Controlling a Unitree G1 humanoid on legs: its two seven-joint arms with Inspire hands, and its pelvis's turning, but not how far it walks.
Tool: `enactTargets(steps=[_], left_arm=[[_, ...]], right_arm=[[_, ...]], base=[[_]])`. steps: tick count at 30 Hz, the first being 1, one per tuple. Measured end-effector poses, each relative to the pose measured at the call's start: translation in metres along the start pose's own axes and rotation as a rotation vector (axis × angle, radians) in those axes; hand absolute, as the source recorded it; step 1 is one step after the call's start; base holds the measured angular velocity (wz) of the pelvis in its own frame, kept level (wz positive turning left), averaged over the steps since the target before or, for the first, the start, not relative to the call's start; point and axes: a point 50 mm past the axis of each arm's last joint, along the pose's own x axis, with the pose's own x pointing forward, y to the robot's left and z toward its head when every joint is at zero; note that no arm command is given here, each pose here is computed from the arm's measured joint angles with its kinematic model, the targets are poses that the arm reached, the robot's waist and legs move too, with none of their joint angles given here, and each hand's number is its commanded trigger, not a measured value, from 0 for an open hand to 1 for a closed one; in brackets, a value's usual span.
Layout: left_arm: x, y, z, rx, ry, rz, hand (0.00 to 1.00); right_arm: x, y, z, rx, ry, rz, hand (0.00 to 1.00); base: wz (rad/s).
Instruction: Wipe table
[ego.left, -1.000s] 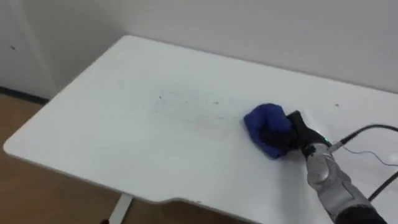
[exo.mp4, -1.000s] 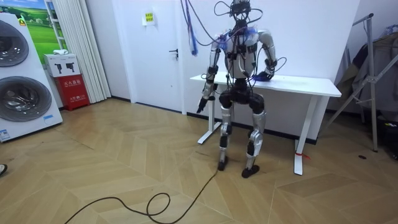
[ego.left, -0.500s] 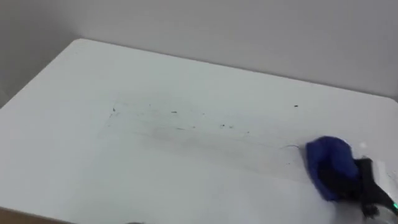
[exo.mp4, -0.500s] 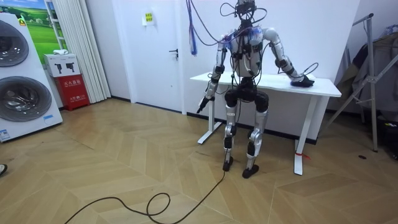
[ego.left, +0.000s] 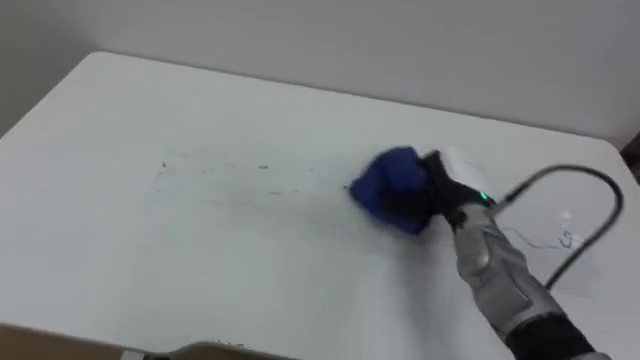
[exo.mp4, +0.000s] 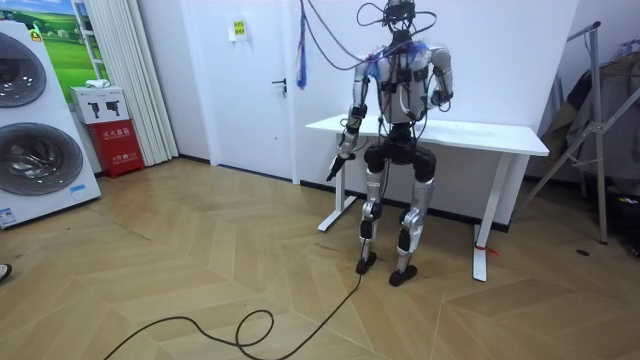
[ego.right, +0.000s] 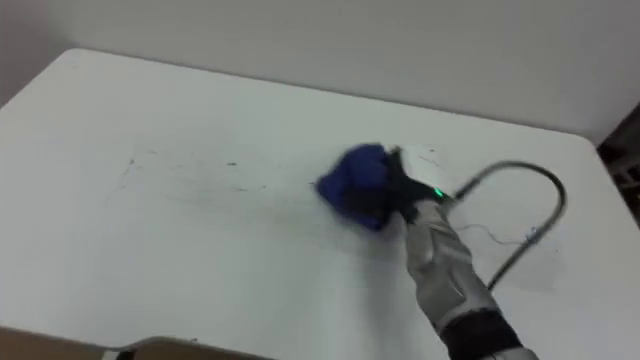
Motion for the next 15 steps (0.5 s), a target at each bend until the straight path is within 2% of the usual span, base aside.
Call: enactTargets(steps=[3,4,5,6,8,11,15], left_arm=[[-0.010,-0.002,-0.038,0.016,0.105,-0.011,0.00],[-0.014,-0.001,-0.053,0.020,0.145,-0.007,0.00],[-0.019,0.002,-0.068,0.039,0.184,0.003,0.00],[-0.021,0.003,-0.074,0.042,0.204,0.007,0.00],[-0.028,0.009,-0.096,0.026,0.274,0.023,0.00],[-0.027,0.013,-0.100,0.012,0.286,0.033,0.00],[-0.019,0.017,-0.078,0.000,0.198,0.047,0.00]], right_arm=[[-0.016,0.012,-0.042,0.017,0.123,0.027,1.00],[-0.039,0.028,-0.079,0.043,0.242,0.049,1.00],[-0.068,0.038,-0.106,0.180,0.324,-0.023,1.00],[-0.079,0.040,-0.114,0.210,0.344,-0.056,1.00],[-0.122,0.050,-0.146,0.226,0.471,-0.117,1.00],[-0.168,0.054,-0.184,0.244,0.676,-0.175,1.00],[-0.195,0.046,-0.211,0.244,0.816,-0.217,1.00]], base=[[1.12],[1.43],[1.21],[0.54],[0.29],[0.13],[-0.22]])
